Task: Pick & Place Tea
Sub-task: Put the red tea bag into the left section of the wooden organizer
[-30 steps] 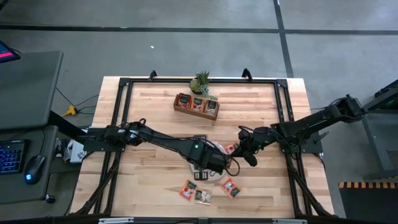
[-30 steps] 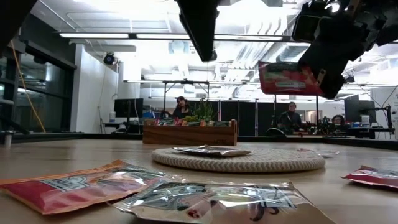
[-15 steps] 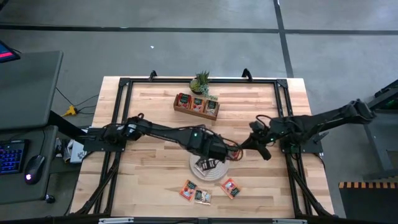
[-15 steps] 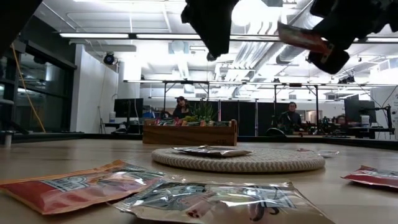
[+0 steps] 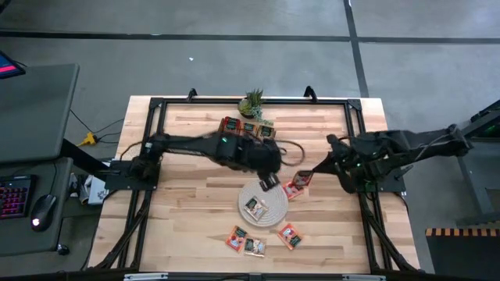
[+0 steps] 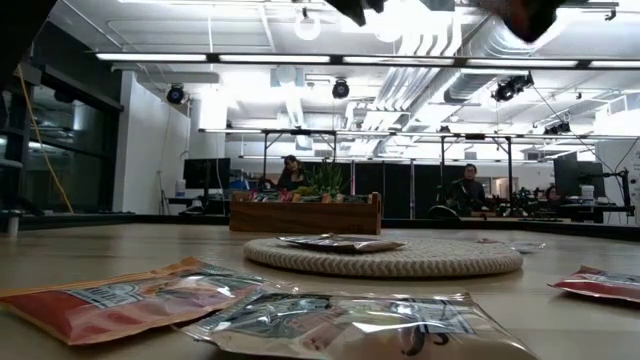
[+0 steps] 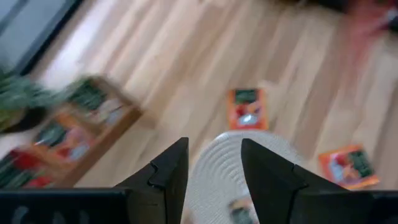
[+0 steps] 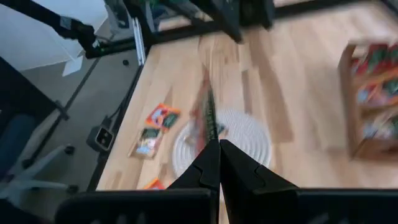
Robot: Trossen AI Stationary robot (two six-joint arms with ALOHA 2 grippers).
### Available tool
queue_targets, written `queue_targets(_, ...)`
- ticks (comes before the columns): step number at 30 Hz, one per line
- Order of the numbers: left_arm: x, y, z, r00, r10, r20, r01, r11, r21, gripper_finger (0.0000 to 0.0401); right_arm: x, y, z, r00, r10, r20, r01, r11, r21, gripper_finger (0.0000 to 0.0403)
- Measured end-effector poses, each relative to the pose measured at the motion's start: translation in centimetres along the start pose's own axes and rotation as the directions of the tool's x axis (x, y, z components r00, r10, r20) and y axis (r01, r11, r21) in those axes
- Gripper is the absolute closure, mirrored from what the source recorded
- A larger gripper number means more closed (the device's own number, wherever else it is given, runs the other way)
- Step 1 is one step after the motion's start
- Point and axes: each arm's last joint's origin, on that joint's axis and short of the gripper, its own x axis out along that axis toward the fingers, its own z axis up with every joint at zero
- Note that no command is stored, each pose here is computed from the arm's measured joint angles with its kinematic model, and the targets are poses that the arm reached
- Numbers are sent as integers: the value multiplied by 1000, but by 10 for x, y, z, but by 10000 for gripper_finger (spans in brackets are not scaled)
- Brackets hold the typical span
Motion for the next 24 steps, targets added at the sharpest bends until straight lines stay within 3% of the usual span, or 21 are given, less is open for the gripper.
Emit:
queue_targets(4, -27, 16, 18, 989, -50, 137, 60, 996, -68, 256, -13, 7, 24, 1000, -22, 19, 23, 997, -75, 403)
queue_targets(7, -45, 34, 22, 981, -157, 110, 164, 985, -60, 256, -15, 10, 37, 999, -32, 1, 32, 993, -113, 403)
queue_targets(10, -49, 48, 36, 927, -360, 107, 368, 927, -76, 256, -10, 12, 46, 999, -39, -33, 33, 987, -155, 403)
queue_targets(13, -43, 56, 38, 883, -468, 43, 470, 878, -90, 256, 0, 15, 55, 997, -41, -63, 28, 981, -191, 403)
queue_targets(17, -42, 58, 38, 857, -516, 9, 515, 854, -73, 256, 14, 18, 67, 996, -34, -87, 15, 976, -218, 403)
queue_targets(24, -39, 57, 37, 858, -514, -4, 513, 857, -46, 256, 41, 18, 75, 988, -52, -145, 16, 971, -239, 403)
